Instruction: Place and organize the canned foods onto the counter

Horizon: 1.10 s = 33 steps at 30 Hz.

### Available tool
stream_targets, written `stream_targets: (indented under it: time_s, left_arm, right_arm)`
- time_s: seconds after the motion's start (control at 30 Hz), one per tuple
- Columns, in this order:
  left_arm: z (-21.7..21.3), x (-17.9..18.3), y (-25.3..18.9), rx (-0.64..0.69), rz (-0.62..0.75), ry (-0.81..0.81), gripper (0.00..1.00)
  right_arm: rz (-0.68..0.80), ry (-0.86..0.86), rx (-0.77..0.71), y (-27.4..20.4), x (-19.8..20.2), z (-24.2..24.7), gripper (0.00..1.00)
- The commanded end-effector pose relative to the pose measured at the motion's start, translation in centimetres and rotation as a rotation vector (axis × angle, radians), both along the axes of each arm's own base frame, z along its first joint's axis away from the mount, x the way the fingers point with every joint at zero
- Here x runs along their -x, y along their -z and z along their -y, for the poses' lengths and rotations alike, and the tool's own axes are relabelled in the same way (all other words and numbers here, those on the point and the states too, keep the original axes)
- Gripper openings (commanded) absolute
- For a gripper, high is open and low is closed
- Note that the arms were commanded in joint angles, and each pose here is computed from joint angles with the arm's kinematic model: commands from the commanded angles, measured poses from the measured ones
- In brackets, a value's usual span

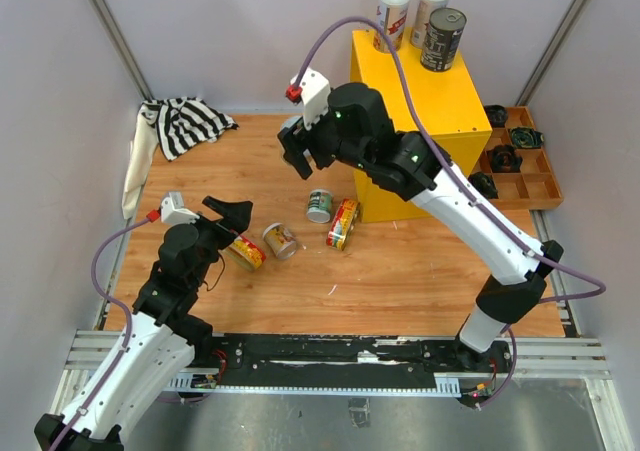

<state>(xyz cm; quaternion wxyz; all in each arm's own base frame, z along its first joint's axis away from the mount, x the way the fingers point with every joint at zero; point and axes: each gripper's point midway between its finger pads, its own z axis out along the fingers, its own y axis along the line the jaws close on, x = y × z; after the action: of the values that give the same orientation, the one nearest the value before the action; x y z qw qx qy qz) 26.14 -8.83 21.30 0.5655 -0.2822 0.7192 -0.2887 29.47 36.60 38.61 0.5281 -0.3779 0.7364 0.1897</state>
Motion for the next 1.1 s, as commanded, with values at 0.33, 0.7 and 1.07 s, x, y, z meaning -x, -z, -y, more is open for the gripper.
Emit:
stream_targets:
  time_s: [0.33,0.7,1.07]
  left_arm:
    - [-0.3,-0.4,-0.7,-0.006,0.012,-0.012,0.98]
    - [0.4,-0.9,0.0,-0.020,-0.010,0.016,0.98]
    - [0.5,-0.7,0.3,-0.009,-0.016,0.018,0.98]
  right_arm:
    - [0.220,0.211,-0.168,-11.8,-5.3,5.9,0.21]
    - [0.250,0.395,-0.195,-13.6,-8.7,12.2,0.21]
    - [0.245,0.487,-0.154,-13.1,-9.8,15.0,0.24]
